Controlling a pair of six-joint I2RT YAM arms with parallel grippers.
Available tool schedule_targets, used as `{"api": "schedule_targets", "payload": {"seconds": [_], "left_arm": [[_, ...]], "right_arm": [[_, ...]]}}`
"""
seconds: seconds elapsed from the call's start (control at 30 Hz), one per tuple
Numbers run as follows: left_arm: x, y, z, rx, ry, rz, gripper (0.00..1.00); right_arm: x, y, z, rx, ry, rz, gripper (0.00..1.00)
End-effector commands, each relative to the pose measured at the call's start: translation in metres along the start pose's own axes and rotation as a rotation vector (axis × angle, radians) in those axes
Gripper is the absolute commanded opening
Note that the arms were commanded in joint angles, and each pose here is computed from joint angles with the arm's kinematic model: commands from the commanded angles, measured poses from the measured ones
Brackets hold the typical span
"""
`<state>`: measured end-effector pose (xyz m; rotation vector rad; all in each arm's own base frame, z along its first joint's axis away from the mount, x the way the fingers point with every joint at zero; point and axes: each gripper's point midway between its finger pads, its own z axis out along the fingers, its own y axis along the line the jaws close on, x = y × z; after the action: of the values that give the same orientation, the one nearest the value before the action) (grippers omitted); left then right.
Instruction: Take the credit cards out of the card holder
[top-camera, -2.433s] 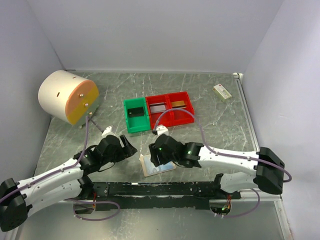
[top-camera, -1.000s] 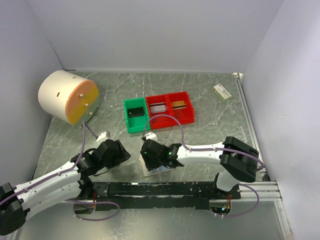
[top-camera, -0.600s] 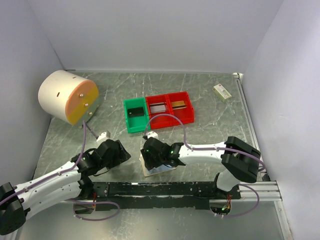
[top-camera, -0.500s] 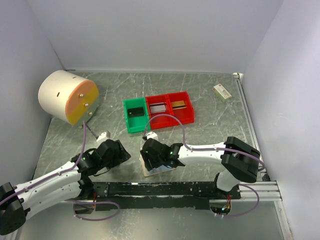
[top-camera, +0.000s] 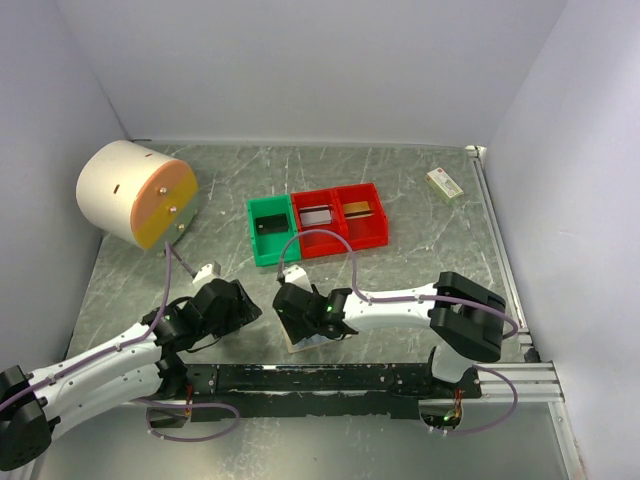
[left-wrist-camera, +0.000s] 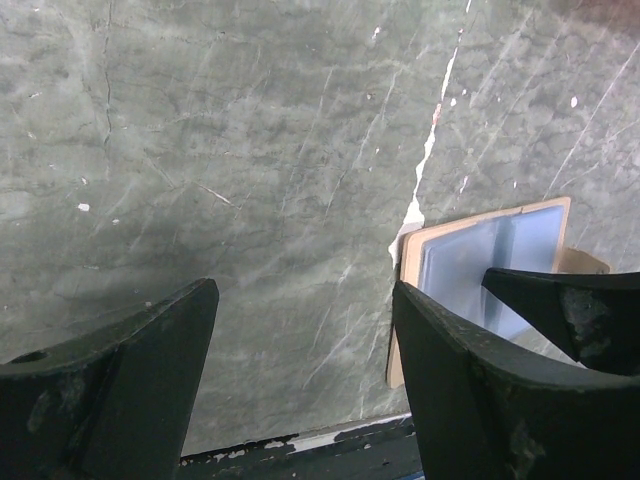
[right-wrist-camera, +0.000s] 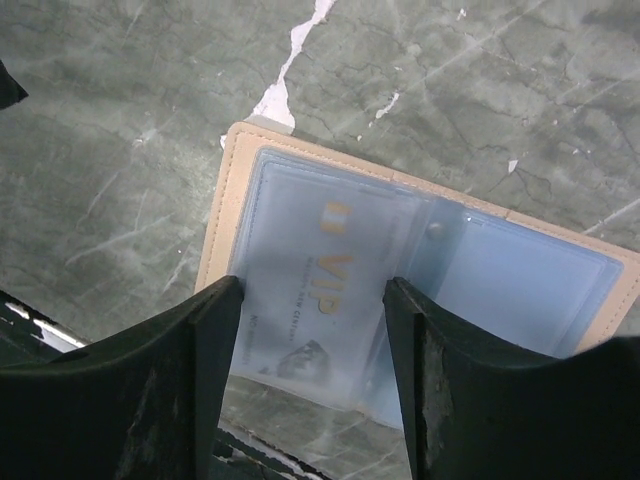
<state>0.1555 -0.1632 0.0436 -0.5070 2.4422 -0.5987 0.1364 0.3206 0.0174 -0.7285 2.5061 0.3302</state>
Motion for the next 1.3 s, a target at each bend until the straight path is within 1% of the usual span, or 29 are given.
{"api": "schedule_targets", "payload": {"seconds": [0.0,0.3,0.4,0.5,0.63,0.73,0.9,1.03,1.17,1.27], "left_arm": [[0.001,0.001,0.0,-0.005,0.001,0.018,0.83],[0.0,0.0,0.001,-0.009,0.003,0.023,0.83],[0.001,0.001,0.001,-0.009,0.005,0.021,0.83],[0.002,-0.003,0.001,0.01,0.008,0.022,0.83],[0.003,-0.011,0.002,0.052,0.018,0.039,0.83],[0.005,-0.017,0.002,0.081,0.028,0.052,0.83],[0.009,-0.021,0.004,0.105,0.045,0.065,0.83],[0.01,-0.023,0.005,0.118,0.054,0.074,0.82],[0.014,-0.033,0.005,0.169,0.073,0.099,0.8],[0.021,-0.05,0.003,0.277,0.104,0.133,0.77]], "right_arm": [[0.028,-0.025,0.012,0.132,0.083,-0.07,0.6],[0.034,-0.021,0.016,0.122,0.102,-0.073,0.61],[0.033,-0.013,0.013,0.067,0.097,-0.066,0.59],[0.028,-0.001,0.01,-0.039,0.093,-0.035,0.58],[0.027,0.011,0.006,-0.196,0.1,0.034,0.56],[0.027,0.01,0.003,-0.269,0.109,0.098,0.55],[0.032,0.002,0.002,-0.318,0.132,0.144,0.55],[0.033,-0.002,0.002,-0.312,0.13,0.148,0.55],[0.032,-0.005,0.001,-0.316,0.122,0.169,0.55],[0.028,-0.002,-0.002,-0.377,0.115,0.213,0.53]]}}
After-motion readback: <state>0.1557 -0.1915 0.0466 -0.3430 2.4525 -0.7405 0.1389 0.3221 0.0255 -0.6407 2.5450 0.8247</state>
